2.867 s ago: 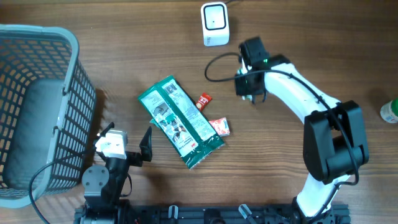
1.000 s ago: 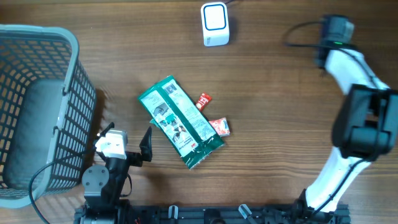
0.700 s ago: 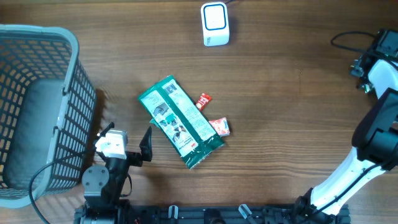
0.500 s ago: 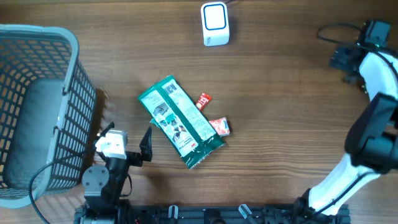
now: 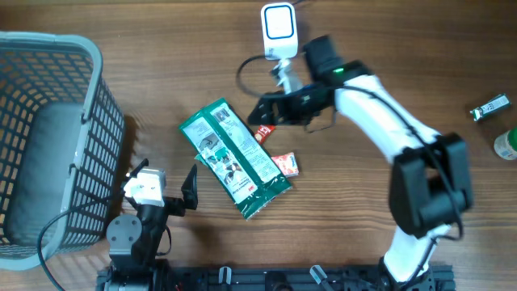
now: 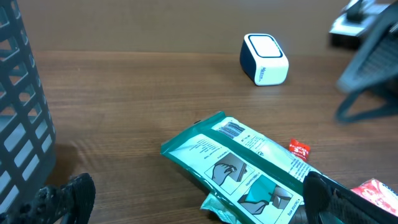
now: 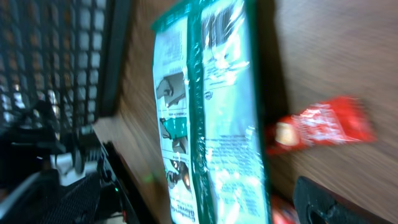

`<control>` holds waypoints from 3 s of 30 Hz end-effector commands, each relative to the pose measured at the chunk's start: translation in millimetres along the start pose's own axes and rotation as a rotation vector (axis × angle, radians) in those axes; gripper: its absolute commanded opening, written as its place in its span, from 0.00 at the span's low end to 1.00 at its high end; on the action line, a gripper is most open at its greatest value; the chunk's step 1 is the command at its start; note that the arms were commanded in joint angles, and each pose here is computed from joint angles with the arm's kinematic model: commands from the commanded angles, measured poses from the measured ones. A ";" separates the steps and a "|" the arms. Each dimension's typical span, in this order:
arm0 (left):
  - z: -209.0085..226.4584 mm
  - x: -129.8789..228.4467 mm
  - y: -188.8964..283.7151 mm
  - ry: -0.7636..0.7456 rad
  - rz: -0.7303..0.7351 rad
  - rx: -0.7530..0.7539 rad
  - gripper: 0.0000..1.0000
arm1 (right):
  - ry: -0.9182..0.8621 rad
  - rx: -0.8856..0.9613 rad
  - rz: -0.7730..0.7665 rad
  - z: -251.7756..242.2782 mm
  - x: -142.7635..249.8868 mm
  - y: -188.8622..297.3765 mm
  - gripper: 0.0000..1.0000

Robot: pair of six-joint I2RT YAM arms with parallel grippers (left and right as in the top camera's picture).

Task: Scan the item barcode
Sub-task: 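Grasp the green wipes packet with right gripper, then lift the green wipes packet and hold it before the scanner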

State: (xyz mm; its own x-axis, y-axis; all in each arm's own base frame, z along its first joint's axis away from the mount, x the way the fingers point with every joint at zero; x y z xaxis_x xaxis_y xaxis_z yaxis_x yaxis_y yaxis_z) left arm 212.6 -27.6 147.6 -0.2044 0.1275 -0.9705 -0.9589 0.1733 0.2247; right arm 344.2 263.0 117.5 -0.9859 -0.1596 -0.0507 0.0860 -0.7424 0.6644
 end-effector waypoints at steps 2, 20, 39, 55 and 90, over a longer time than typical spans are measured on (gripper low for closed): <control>-2.1 1.3 -0.4 0.010 0.001 0.012 1.00 | 0.004 0.024 0.140 -22.9 21.1 -67.9 1.00; -2.0 1.3 -0.4 0.010 0.001 0.012 1.00 | 0.045 -0.160 0.266 0.5 45.0 -114.4 1.00; -2.0 1.3 -0.4 0.010 0.001 0.012 1.00 | -0.675 -0.530 0.578 61.2 37.7 -43.7 0.04; -2.0 1.3 -0.4 0.009 0.001 0.012 1.00 | -0.546 -0.556 0.464 70.0 19.6 -20.3 0.05; -2.0 1.4 -0.5 0.010 0.002 0.012 1.00 | 0.377 1.631 -0.808 -55.2 -112.7 199.1 0.05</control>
State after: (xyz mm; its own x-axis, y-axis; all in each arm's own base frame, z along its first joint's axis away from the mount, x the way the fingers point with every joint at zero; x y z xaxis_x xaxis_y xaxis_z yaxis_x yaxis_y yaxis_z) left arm 212.6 -27.7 147.5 -0.2047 0.1275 -0.9705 -0.9587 0.1737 0.2251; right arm 466.5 111.2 226.9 -0.5705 -0.2464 -0.7835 -0.7999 0.3831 0.4620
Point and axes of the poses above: each gripper's point midway between its finger pads, its own y axis back along the fingers, its own z axis along the line the jaws close on, x = y × z, the point moved 2 cm from there along y, back along the fingers, and after that the axes turned 11 degrees about -y, right-handed, at the moved point
